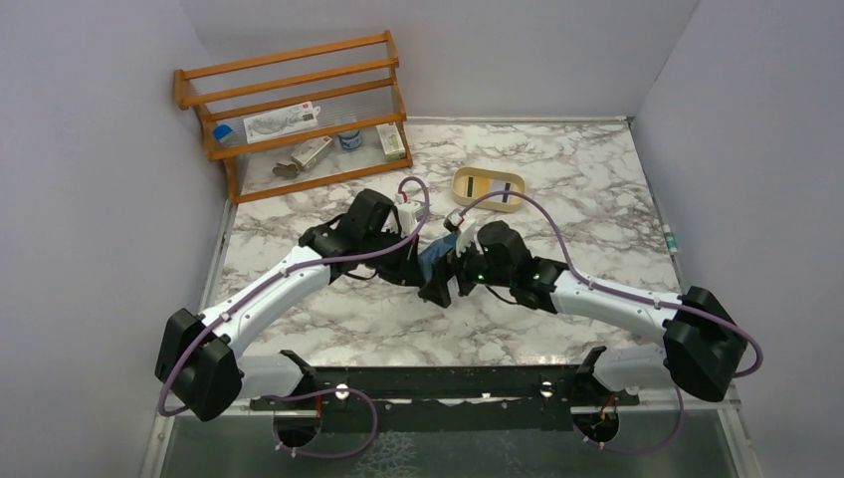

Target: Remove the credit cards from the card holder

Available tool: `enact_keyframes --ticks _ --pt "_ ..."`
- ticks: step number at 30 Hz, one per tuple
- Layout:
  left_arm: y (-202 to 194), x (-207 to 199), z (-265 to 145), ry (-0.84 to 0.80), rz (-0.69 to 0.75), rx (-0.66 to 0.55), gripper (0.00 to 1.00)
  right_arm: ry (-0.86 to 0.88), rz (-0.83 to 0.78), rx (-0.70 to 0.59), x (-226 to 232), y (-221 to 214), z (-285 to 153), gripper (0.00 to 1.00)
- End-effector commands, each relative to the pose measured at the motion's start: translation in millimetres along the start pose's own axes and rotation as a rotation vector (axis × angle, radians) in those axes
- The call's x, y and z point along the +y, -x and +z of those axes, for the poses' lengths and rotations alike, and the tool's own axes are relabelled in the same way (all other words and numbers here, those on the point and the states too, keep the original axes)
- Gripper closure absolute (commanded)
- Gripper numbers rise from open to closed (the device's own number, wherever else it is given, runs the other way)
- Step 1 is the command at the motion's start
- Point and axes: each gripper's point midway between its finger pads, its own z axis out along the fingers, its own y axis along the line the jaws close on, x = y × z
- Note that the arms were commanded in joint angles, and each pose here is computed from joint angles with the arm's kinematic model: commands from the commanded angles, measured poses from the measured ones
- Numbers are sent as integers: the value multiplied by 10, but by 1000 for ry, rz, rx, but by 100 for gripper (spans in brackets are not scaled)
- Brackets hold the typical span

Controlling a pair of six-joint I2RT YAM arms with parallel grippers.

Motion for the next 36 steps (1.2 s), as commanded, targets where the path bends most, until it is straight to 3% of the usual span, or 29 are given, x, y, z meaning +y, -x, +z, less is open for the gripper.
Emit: enact_keyframes --ticks 1,18,26,32,36 --pt "-246 -49 -123 -29 16 71 100 -15 -30 -3 -166 -27 -56 0" --pt "-329 56 -92 -35 26 86 100 48 21 -38 -366 -26 -258 0" --pt "-349 -6 188 -171 -91 -41 100 64 60 -21 -361 -114 -203 0" --pt "-343 77 424 -217 -162 -103 100 -75 89 -47 -522 -38 -341 0" --pt "-231 117 520 -229 -178 -165 100 58 90 -86 -220 72 -477 0"
